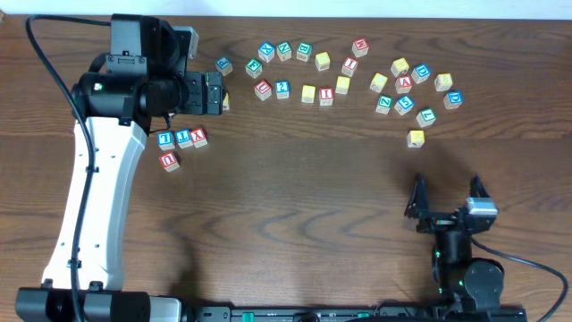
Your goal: Spell out AI2
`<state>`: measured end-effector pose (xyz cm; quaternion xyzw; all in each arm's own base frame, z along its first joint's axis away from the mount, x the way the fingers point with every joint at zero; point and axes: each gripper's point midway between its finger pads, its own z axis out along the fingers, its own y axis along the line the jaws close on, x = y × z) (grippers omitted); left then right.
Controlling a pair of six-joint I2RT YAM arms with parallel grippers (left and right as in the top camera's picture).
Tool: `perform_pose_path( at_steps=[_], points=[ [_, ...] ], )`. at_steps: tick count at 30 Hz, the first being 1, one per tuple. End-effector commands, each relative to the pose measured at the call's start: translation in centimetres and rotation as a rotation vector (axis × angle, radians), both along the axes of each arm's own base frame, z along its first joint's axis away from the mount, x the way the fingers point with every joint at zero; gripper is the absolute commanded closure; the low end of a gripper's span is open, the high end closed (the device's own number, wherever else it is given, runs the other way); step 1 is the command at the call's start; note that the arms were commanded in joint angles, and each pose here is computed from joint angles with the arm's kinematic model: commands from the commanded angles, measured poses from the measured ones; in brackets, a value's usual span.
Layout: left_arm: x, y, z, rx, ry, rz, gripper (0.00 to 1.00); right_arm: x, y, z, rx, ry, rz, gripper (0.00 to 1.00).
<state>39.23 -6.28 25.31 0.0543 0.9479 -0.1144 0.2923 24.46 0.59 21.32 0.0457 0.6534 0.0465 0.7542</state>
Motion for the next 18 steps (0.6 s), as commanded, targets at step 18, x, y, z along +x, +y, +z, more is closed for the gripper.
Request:
perform_pose_path(
  at_steps=[18],
  points=[
    [0.2,-0.1,0.7,-0.029,-0.008,0.016,0.01,12.6,0.2,14.9,-0.009,0.309,0.179,0.01]
  ],
)
